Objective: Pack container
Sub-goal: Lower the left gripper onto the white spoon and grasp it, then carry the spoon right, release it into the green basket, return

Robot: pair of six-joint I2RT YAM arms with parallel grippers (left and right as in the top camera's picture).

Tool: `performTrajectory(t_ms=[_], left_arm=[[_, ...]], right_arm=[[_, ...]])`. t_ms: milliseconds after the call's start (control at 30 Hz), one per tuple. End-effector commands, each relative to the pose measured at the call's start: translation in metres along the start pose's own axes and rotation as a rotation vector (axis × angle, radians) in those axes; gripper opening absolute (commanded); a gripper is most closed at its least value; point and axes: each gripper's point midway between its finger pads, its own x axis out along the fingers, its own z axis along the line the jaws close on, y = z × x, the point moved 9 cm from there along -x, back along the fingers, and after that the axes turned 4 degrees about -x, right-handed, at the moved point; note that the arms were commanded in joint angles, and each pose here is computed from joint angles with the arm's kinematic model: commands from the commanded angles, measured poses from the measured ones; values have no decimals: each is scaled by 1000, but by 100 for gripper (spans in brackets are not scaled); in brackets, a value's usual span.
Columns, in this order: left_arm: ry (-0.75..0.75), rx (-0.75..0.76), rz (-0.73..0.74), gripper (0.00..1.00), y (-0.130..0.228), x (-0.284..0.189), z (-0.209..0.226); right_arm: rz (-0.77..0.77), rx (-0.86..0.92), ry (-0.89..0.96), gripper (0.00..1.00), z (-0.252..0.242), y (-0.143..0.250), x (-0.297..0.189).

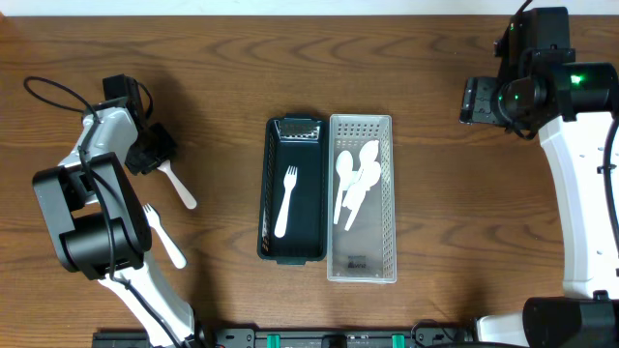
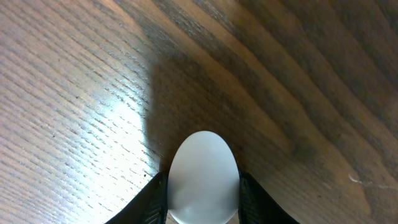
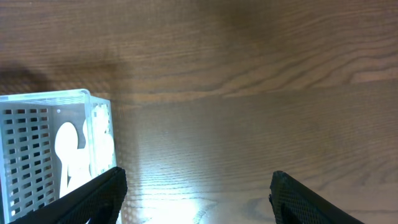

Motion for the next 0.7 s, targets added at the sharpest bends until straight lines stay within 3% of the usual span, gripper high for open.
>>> performTrajectory(t_ms=[0, 100, 200, 300, 500, 667], left_arm=[[-1, -10, 10, 31, 0, 3, 0], [23, 6, -35, 31, -2, -20, -4], [66, 45, -110, 21, 0, -60, -16], [138, 109, -187, 20, 17, -110, -36], [332, 333, -326, 20, 84, -194, -90], [393, 525, -289, 20, 142, -204, -129]], right_arm=[[4, -3, 6, 77, -2, 1, 1], [4, -3, 6, 78, -2, 1, 1], [1, -3, 5, 77, -2, 0, 1], [-1, -3, 5, 78, -2, 0, 1], [-11, -2, 4, 78, -2, -2, 1], [-17, -2, 3, 78, -2, -3, 1]])
